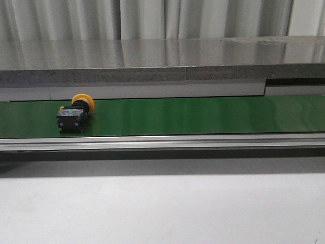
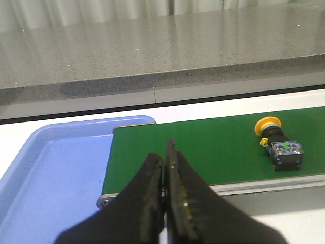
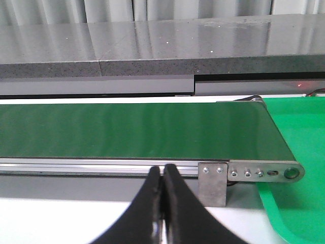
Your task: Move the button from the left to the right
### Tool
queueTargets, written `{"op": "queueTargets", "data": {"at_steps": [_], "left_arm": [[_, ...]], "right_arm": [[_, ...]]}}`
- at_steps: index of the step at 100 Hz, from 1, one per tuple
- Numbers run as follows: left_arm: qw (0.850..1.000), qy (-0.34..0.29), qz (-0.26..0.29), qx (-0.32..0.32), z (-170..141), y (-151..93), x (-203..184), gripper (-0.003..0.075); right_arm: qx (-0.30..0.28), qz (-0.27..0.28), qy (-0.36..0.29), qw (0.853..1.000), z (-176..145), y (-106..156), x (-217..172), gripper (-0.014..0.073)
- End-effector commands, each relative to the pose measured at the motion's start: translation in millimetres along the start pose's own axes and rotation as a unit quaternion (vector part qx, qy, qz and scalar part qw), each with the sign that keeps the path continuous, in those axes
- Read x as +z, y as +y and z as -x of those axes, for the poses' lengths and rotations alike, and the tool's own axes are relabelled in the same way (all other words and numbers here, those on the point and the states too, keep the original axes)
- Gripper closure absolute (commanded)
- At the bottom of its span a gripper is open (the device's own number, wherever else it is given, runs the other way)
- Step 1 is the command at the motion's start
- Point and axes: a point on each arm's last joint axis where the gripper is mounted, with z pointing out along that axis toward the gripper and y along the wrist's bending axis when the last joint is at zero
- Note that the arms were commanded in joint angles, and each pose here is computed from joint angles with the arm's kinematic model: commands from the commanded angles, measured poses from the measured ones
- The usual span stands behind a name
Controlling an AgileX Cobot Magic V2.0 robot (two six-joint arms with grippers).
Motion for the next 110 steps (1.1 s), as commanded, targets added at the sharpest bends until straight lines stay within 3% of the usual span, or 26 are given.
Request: {"op": "queueTargets", "data": {"at_steps": [1,26,41,54,80,95,110], "left_arm": [[0.999,-0.048,0.004,-0.006,15.2,1.4,-2.0,0.0739],[0.999,-0.048,0.004,-0.006,15.2,1.4,-2.0,0.0739],[0.999,-0.048,0.004,-0.006,15.2,1.4,-2.0,0.0739],[0.999,-0.048,0.004,-0.006,15.2,1.4,-2.0,0.0739],[0.999,-0.048,0.004,-0.006,15.2,1.4,-2.0,0.0739],[0.999,-0.048,0.004,-0.006,15.2,1.4,-2.0,0.0739],[0.999,-0.048,0.004,-0.006,15.2,1.4,-2.0,0.0739]], "right_arm": [[-0.008,-0.003,-0.065,0.998,15.5,0.2,-3.0,0.0663],[-0.008,-0.002,-0.117,0.993,28.5,0.6,-5.7,0.0663],[-0.008,0.001,-0.135,0.991,58.5,3.6,-12.8,0.0663],[-0.008,0.003,-0.112,0.994,87.8,6.7,-12.1,0.0663],[-0.008,0.002,0.045,0.999,138.4,12.3,25.0,0.0663],[-0.007,0.000,0.160,0.987,154.6,14.1,63.7,0.0663],[-0.006,-0.003,0.210,0.978,161.3,14.1,100.6,0.0663]]}}
